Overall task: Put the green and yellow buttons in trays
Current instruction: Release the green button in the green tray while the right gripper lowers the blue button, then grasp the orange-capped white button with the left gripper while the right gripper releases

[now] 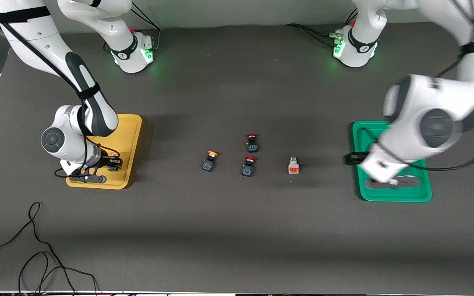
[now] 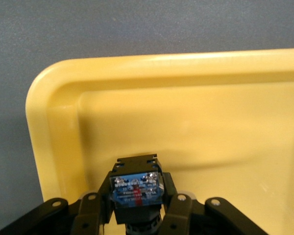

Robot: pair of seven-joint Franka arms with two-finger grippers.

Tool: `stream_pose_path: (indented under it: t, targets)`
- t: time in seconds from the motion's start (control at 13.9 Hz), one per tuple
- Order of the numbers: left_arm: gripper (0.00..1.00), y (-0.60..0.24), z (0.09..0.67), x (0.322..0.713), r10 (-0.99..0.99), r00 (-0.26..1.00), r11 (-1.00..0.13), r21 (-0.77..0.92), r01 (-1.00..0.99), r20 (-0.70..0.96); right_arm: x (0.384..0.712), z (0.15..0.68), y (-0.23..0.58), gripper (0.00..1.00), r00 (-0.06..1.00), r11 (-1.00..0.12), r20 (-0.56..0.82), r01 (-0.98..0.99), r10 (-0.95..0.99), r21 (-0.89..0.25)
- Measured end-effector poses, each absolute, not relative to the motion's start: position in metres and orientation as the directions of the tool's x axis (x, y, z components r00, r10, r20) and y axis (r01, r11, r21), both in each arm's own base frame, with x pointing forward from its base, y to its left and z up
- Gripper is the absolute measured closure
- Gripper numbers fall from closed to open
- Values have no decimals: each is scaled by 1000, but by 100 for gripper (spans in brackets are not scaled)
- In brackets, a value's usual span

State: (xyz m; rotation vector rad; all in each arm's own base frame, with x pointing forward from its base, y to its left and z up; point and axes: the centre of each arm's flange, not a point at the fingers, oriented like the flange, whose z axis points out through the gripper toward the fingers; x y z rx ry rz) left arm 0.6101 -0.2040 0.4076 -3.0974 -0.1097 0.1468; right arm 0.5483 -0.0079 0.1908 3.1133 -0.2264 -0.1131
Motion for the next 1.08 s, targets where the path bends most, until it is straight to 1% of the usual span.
stream_pose_path:
  t: [0.14, 0.22, 0.29, 0.36, 0.43, 0.5, 0.58, 0.65, 0.86, 1.08]
  targets:
    - [0, -255, 399, 598, 98, 993, -995, -31, 96, -72, 549, 191, -8, 59, 986, -988, -70, -152, -153, 23]
    - [0, -272, 397, 592, 106, 992, -994, -27, 104, -65, 549, 192, -8, 55, 985, -987, -70, -156, -157, 23]
    - [0, -286, 396, 587, 109, 992, -994, -23, 107, -58, 549, 194, -8, 46, 984, -987, -76, -161, -162, 24]
    - [0, -294, 394, 584, 109, 993, -994, -19, 108, -51, 551, 199, -8, 35, 983, -986, -79, -163, -164, 22]
    - [0, -298, 387, 584, 109, 993, -994, -16, 108, -46, 554, 207, -7, 26, 983, -986, -80, -163, -164, 20]
    - [0, -301, 375, 584, 107, 993, -994, -13, 107, -42, 558, 219, -6, 15, 983, -986, -78, -163, -164, 17]
    - [0, -304, 354, 583, 101, 994, -995, -6, 101, -33, 562, 231, -5, 6, 983, -987, -86, -162, -162, 14]
    - [0, -309, 330, 579, 94, 995, -996, 1, 94, -24, 566, 245, -4, 0, 982, -987, -105, -157, -158, 14]
    - [0, -318, 257, 564, 79, 997, -997, 8, 80, -18, 589, 293, -1, 0, 981, -989, -127, -146, -146, 8]
    - [0, -321, 208, 559, 74, 997, -997, 8, 75, -22, 617, 364, 6, 0, 984, -991, -123, -134, -132, -3]
